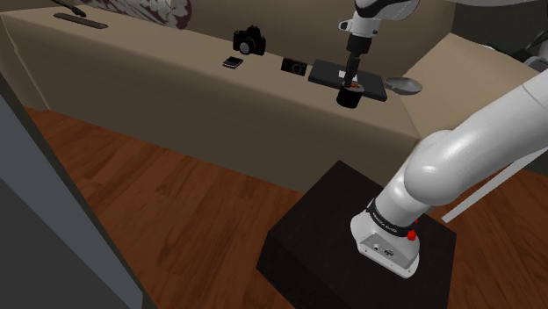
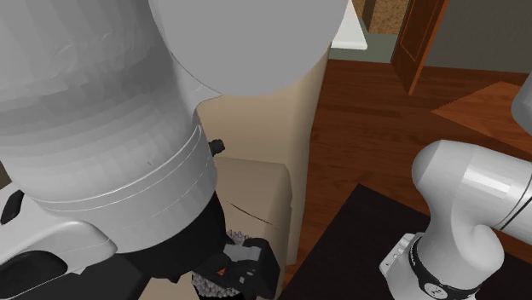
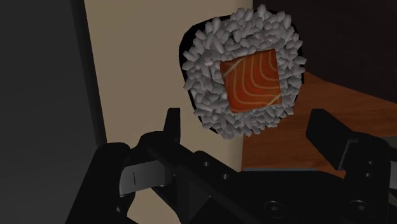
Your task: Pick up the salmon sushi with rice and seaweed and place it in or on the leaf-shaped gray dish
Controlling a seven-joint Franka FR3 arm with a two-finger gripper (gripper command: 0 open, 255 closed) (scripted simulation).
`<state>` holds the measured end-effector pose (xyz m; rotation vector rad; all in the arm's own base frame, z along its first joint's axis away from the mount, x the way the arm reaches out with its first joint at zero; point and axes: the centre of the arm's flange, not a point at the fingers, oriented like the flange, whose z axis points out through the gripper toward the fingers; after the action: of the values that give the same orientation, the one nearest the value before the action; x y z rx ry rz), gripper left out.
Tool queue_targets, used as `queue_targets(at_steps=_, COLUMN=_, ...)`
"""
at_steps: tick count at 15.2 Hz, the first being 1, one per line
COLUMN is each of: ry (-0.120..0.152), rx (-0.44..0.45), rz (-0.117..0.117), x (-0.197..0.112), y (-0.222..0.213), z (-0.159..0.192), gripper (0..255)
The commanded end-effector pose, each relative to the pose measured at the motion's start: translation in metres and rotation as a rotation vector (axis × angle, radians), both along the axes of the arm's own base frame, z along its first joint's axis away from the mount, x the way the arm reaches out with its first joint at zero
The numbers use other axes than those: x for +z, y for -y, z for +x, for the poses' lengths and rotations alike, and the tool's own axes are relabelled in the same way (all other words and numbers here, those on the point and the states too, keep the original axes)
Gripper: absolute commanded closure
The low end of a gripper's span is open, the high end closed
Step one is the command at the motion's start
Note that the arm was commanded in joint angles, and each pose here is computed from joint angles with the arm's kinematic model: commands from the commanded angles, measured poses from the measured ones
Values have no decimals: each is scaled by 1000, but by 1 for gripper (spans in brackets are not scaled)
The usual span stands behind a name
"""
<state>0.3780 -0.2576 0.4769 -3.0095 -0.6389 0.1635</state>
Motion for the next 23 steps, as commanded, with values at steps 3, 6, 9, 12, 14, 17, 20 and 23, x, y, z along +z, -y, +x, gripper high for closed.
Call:
queue_targets(at_steps=3, ry=0, rx=0, rz=0, x=-1, y=0, z=0, gripper=0)
queue_targets(at_steps=6, ry=0, rx=0, rz=0, x=-1, y=0, z=0, gripper=255)
queue_targets(at_steps=9, ry=0, rx=0, rz=0, x=-1, y=0, z=0, gripper=255)
queue_targets(at_steps=12, ry=0, rx=0, rz=0, x=-1, y=0, z=0, gripper=255)
queue_targets(at_steps=14, ry=0, rx=0, rz=0, x=-1, y=0, z=0, gripper=255)
queue_targets(at_steps=17, ry=0, rx=0, rz=0, x=9, y=0, z=0, gripper=255)
queue_targets(at_steps=20, ry=0, rx=0, rz=0, x=25, y=0, z=0, gripper=255)
queue_targets(at_steps=23, ry=0, rx=0, rz=0, x=41, y=0, z=0, gripper=255)
